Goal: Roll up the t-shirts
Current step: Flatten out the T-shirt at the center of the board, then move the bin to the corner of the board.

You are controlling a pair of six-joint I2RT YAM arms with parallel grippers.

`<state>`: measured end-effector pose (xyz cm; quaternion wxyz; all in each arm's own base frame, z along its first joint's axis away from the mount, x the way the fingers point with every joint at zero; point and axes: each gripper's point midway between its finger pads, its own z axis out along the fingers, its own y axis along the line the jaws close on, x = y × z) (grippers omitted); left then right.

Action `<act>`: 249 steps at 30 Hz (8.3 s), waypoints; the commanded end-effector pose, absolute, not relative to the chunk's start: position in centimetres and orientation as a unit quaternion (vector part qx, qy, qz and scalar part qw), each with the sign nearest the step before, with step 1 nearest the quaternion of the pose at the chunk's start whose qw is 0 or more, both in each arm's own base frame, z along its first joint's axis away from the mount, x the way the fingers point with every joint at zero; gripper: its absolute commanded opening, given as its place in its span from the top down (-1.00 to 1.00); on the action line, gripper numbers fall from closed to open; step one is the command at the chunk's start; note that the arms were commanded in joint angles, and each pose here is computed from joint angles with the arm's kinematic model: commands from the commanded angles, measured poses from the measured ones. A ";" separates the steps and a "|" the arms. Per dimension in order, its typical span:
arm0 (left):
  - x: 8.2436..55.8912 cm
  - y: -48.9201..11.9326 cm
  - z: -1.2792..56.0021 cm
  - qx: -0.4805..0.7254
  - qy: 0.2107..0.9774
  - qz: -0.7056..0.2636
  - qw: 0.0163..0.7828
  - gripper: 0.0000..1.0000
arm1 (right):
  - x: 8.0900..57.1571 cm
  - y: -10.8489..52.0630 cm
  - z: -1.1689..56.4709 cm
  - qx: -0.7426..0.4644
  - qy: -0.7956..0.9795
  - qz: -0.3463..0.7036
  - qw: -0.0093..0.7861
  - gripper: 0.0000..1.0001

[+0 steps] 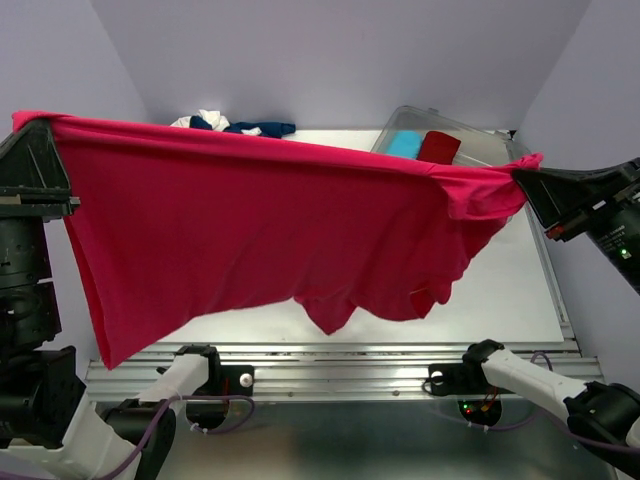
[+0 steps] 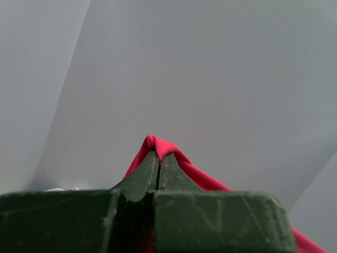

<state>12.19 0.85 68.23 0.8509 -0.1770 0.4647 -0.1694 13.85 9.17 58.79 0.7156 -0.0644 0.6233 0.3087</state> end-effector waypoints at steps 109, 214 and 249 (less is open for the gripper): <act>53.0 10.5 20.6 -0.280 0.840 0.040 0.462 1.00 | 52.1 20.0 14.6 0.058 0.897 0.193 0.393 -0.08; 52.8 9.3 21.5 -0.265 0.841 0.034 0.470 1.00 | 60.0 19.0 11.9 0.103 0.871 -0.005 0.481 -0.17; 51.2 8.0 23.1 -0.263 0.836 0.025 0.480 1.00 | 49.3 25.1 9.0 0.019 0.914 0.167 0.369 -0.08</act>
